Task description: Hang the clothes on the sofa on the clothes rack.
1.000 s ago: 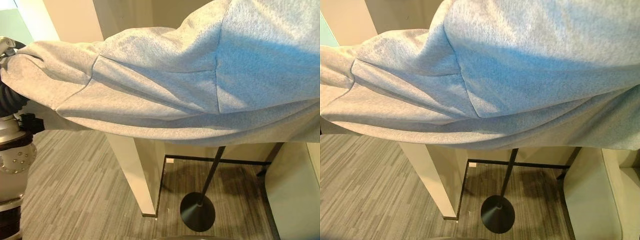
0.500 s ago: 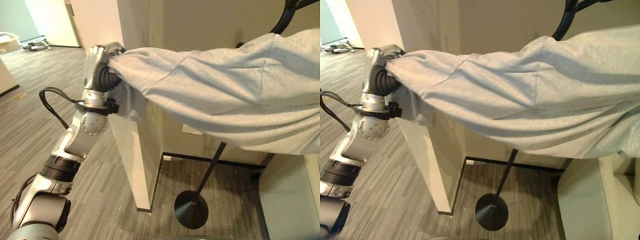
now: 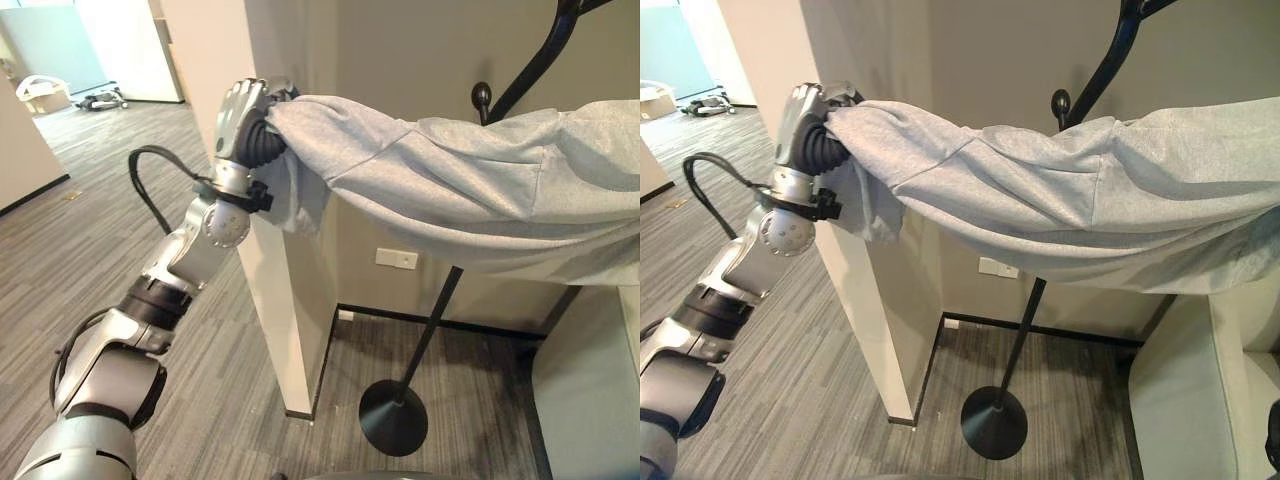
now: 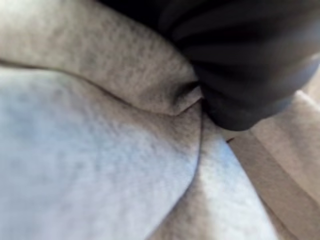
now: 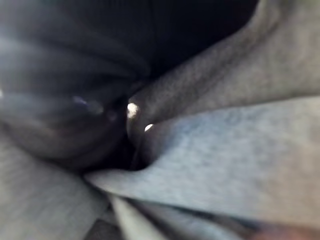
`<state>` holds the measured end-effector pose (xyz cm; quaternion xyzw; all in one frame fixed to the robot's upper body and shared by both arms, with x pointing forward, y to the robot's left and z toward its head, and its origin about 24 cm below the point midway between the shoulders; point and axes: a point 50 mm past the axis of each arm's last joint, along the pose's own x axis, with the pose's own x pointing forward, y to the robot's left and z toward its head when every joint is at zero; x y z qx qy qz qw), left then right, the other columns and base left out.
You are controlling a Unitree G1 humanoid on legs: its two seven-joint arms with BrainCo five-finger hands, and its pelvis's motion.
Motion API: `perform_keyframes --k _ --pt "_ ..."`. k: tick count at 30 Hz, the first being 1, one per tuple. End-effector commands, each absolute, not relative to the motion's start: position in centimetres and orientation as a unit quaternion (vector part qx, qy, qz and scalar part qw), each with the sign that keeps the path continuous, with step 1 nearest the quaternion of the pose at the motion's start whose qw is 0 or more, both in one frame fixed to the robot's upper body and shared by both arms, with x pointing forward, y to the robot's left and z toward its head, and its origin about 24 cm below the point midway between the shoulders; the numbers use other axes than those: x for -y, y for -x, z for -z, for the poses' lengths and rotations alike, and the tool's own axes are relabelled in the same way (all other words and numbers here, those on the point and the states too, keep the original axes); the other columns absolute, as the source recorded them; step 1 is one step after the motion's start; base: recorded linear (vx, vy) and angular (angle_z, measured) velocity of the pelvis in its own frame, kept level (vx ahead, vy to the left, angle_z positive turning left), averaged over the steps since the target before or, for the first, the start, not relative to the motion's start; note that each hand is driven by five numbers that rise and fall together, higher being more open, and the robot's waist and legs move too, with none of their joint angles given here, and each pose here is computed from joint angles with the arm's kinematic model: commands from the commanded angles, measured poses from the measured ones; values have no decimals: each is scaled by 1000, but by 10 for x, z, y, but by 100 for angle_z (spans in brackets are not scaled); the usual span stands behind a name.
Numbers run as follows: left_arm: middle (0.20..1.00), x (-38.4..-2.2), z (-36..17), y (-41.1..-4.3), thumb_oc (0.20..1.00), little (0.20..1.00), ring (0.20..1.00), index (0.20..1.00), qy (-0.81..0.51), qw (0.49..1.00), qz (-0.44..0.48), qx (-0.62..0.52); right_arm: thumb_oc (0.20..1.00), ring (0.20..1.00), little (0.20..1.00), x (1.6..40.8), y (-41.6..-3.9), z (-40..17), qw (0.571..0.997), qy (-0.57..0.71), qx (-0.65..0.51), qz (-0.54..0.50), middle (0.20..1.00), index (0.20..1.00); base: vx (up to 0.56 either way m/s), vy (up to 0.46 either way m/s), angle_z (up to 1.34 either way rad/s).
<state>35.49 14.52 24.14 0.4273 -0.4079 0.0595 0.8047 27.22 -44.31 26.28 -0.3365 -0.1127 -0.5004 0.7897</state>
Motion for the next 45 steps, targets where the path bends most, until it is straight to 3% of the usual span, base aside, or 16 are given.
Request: perform_keyframes --k 1,8,15,21,25,32,37,45 --pt "200 -143 -255 -401 200 200 200 200 -464 832 -80 292 200 200 200 431 -277 -335 796 300 190 490 200 200 37 -62 46" --pt "200 -135 -278 -421 200 200 200 200 -502 822 -106 247 200 200 200 442 -273 -360 796 263 148 525 200 200 29 -19 14" --pt "200 -116 -315 -416 200 200 200 200 -488 812 -108 301 200 200 200 434 -278 -375 802 250 160 518 200 200 35 -26 -18" --pt "200 -97 -310 -409 200 200 200 200 -486 805 -72 331 200 200 200 439 -273 -366 800 245 168 521 200 200 -6 -99 -29" --pt "200 -96 -303 -412 200 200 200 200 -487 811 -67 318 200 200 200 418 -294 -369 812 261 185 489 200 200 63 1 -19" --pt "200 -128 -301 -420 200 200 200 200 -535 793 -111 269 200 200 200 396 -318 -361 833 266 174 453 200 200 164 53 -70" --pt "200 -181 -303 -422 200 200 200 200 -574 771 -177 213 200 200 200 389 -330 -348 844 278 147 433 200 200 197 103 -19" --pt "200 -215 -336 -411 200 200 200 200 -628 710 -242 208 200 200 200 417 -312 -334 844 242 107 466 200 200 73 68 -17"
